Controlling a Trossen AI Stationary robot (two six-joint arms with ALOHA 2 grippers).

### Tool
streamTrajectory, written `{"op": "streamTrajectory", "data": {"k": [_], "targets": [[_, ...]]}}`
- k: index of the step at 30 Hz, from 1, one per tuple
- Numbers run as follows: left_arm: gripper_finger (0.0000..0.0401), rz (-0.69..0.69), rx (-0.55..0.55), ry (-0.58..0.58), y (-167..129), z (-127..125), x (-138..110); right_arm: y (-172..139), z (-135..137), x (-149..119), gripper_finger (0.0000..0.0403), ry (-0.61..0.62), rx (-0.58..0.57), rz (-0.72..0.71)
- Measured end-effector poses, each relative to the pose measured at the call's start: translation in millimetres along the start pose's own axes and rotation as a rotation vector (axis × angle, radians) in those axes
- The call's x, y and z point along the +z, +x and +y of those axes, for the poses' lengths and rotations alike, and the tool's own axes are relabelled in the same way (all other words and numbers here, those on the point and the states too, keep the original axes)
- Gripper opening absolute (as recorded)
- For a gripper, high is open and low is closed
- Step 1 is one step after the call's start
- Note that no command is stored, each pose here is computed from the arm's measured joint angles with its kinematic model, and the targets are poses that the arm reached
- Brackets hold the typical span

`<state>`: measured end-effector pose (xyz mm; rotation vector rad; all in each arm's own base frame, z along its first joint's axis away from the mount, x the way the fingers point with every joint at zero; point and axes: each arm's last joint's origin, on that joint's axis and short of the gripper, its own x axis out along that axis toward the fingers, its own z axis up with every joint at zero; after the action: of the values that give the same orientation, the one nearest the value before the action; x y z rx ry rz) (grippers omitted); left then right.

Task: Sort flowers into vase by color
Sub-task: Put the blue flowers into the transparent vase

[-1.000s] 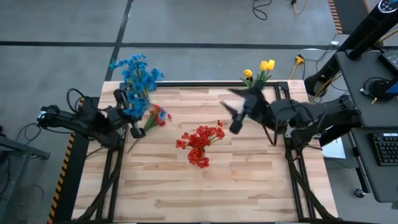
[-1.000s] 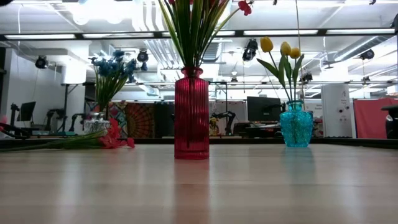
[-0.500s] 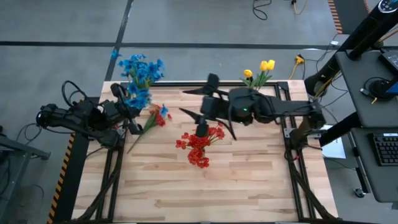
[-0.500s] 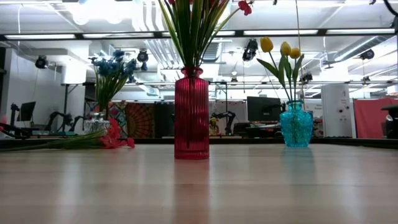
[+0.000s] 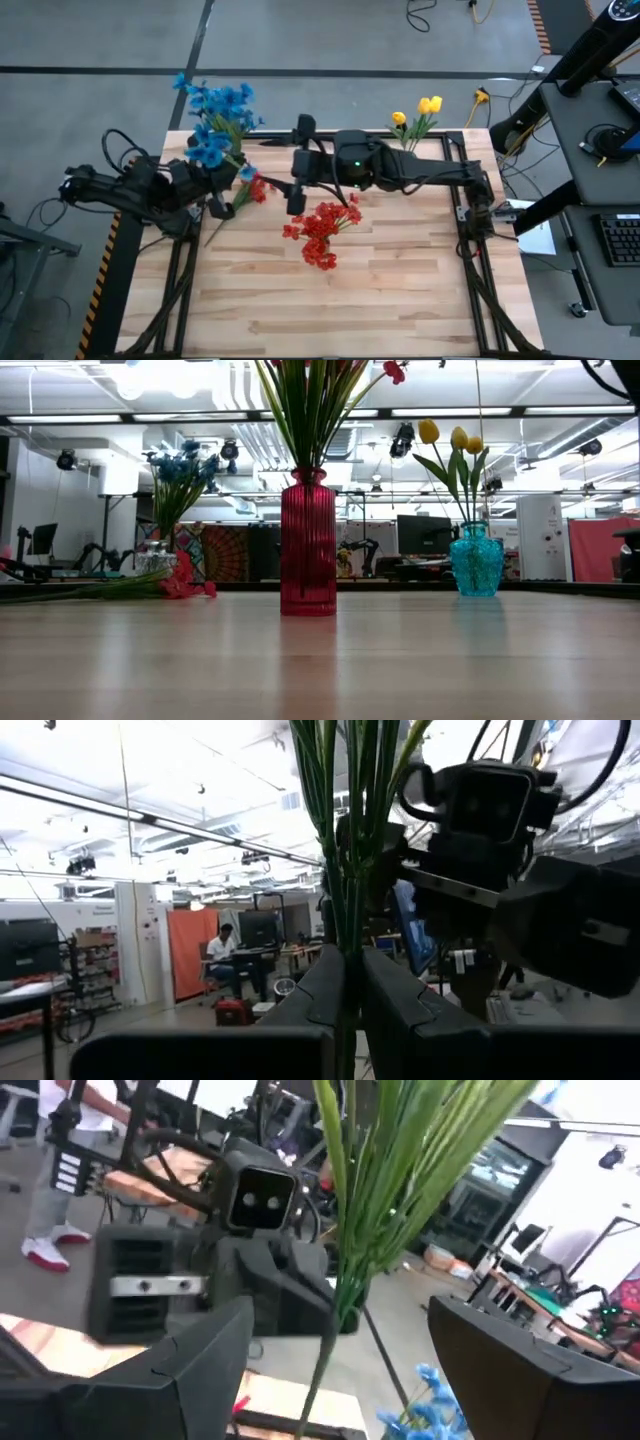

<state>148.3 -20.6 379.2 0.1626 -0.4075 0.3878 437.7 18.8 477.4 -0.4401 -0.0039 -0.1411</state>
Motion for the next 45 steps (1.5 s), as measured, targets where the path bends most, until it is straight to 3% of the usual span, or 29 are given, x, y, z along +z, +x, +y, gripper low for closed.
{"op": "streamTrajectory", "data": {"k": [7, 15, 19, 30, 45], "targets": [[0.0006, -0.015, 0.013, 0.026, 4.8, -3.5, -1.4, 15.2, -10.4, -9.4, 0.0274, 0.027, -0.053, -0.061], [0.0006, 0.025, 0.000, 0.058, 5.7, -6.0, -6.3, 26.2, -20.8, -24.7, 0.0250, 0.136, 0.036, -0.088], [0.0006, 0.090, -0.024, 0.093, 1.6, -5.3, -10.9, 30.7, -18.6, -31.1, 0.0242, 0.141, 0.062, -0.077], [0.0006, 0.095, -0.026, 0.095, 0.8, -4.8, -11.1, 31.5, -17.1, -33.2, 0.0230, 0.138, 0.082, -0.075], [0.0006, 0.060, -0.013, 0.111, 3.4, -5.8, -9.1, 35.5, -19.0, -37.1, 0.0137, 0.127, 0.070, -0.086]]}}
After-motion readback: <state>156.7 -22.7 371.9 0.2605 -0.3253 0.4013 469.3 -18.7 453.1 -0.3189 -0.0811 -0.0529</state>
